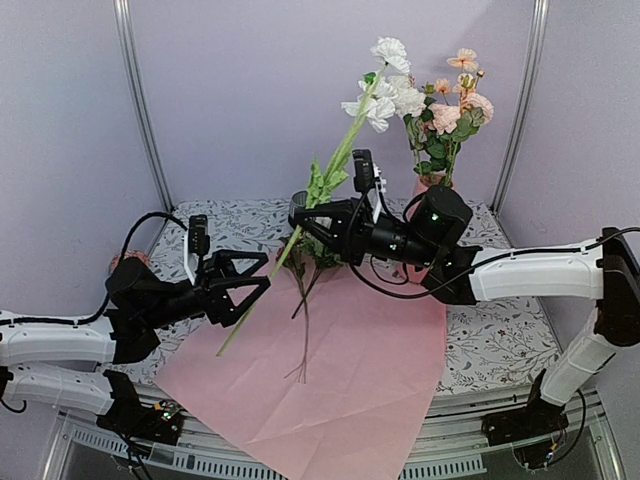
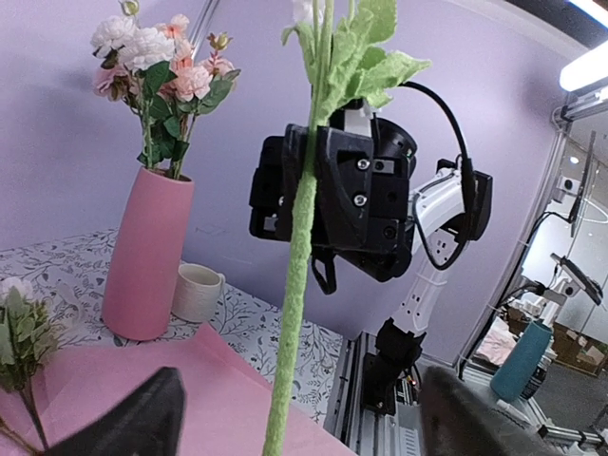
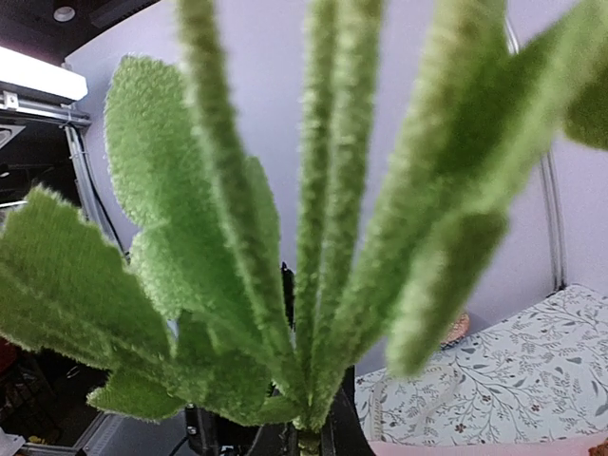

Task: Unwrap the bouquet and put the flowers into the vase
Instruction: Pass from the left arm to the right, then place the fake flower in the vase.

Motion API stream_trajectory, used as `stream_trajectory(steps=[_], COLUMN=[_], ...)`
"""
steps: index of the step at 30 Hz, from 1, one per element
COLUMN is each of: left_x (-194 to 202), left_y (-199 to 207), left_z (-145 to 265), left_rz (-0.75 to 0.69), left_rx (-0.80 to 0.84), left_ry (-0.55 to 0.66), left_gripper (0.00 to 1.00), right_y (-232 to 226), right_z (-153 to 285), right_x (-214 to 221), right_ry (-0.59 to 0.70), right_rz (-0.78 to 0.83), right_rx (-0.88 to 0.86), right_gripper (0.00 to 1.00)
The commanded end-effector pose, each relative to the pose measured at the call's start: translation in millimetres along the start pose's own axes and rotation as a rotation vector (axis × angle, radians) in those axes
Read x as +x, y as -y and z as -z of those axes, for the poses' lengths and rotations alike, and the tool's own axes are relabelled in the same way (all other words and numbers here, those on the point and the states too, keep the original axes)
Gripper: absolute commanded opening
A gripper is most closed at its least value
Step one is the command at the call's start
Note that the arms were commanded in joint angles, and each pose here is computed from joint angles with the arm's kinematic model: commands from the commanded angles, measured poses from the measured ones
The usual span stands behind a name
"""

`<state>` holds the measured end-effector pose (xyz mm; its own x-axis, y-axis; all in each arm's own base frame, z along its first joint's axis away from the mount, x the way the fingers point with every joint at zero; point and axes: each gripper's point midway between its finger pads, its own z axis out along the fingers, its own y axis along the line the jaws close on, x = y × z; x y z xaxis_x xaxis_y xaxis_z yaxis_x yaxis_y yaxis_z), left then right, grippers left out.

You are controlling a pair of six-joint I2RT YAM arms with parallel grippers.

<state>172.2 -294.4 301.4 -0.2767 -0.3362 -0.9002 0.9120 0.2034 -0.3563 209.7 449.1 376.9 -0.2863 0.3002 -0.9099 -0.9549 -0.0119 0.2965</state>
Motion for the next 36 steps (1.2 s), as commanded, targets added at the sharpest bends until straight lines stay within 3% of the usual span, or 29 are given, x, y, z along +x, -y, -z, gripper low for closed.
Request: stream_trajectory(steps=[1,7,14,22,28,36], left_x=[7.2,10.7,7.5,6.9,8.7,9.3], left_y=[-6.7,-21.4,-27.7,-28.1,-28.6,-29.1], left_z=[1.3,7.7,16.0,13.2,13.4,12.2], left_rz=[0.015,0.002,-0.028,-0.021,-0.014,-0.013], left_rx=[-0.044,-0.144,-0.203,-0.201,-0.201,-0.2], left_ry=[-0.009,-0.033,-0.028,-0.031,-0.035,-0.034], left_gripper=[0.98,0.98,0.98,0.98,0.98,0.98], right_y=[8.0,41.8,33.2,5.0,-6.4,2.3], right_z=[23.1,73.4,133.1,178.4,199.6,208.8], right_x=[-20.5,-28.4,-136.3,-245.0,-286.2,-286.5], right_ry=[0.02,-0.105,-0.09,0.035,0.082,0.064], right_rz=[0.08,0.223,0.505,0.667,0.727,0.736], right_rx=[0.151,0.505,0.866,1.136,1.251,1.3], right_gripper=[0.02,0.02,0.02,0.02,0.02,0.02])
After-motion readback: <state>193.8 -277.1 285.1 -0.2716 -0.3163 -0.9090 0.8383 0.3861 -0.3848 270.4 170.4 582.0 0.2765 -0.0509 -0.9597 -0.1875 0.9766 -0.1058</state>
